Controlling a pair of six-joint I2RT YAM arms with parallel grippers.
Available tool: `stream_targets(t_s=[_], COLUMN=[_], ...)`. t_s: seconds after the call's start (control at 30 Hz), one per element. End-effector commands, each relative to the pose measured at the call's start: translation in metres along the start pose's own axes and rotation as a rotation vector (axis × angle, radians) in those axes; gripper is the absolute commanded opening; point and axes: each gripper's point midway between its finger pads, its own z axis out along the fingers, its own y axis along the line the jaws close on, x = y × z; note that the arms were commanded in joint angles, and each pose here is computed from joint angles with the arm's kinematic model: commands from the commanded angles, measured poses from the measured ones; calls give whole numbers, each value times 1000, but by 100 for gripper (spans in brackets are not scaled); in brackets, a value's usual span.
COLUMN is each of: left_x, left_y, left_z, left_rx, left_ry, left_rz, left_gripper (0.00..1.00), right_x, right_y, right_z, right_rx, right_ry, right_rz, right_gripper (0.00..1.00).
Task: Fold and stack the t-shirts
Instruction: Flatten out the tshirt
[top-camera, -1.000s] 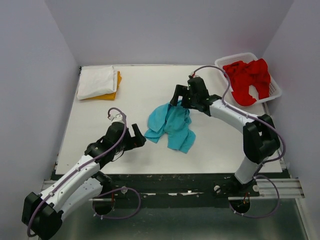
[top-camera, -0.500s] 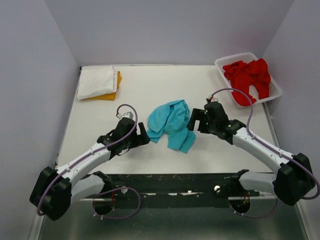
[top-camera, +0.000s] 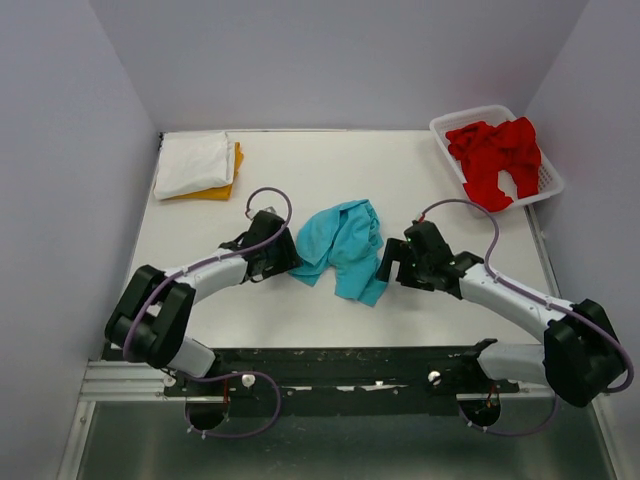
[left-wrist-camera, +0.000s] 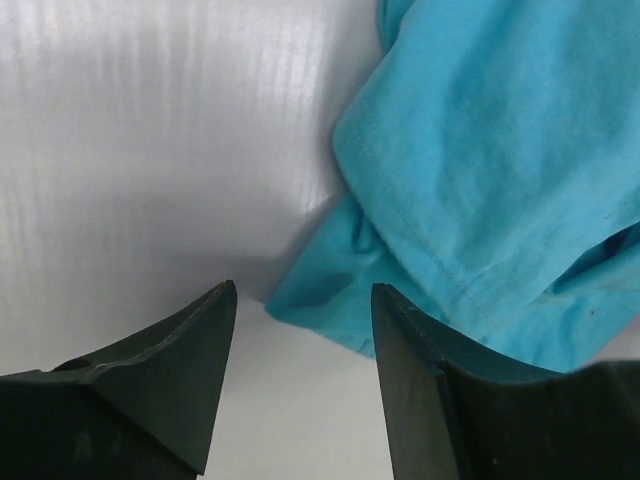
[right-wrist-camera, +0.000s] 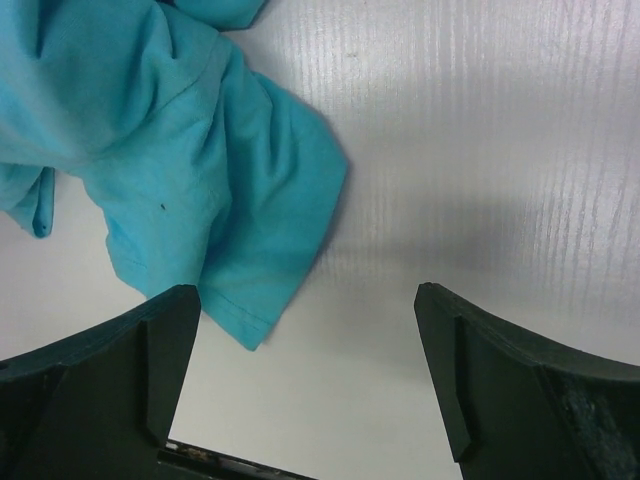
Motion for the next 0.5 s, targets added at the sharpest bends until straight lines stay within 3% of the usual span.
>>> stream_targets(t_s=[0.0,0.07,0.17,0.47], left_x=[10,15,22,33], left_y=[-17,-22,-29,-23], left_z=[17,21,23,7], left_rx=[83,110,147,164], left_ry=[81,111,138,121], left_rz=[29,35,41,25], left_gripper=[53,39,0,0], right_x=[4,7,7,6], right_y=[4,1,-2,0], right_z=[9,12,13,35], right_rx=[-16,-7,10,9], right_ry=[-2,3,-7,-3], right_rz=[50,60,70,80], right_gripper=[97,96,93,70])
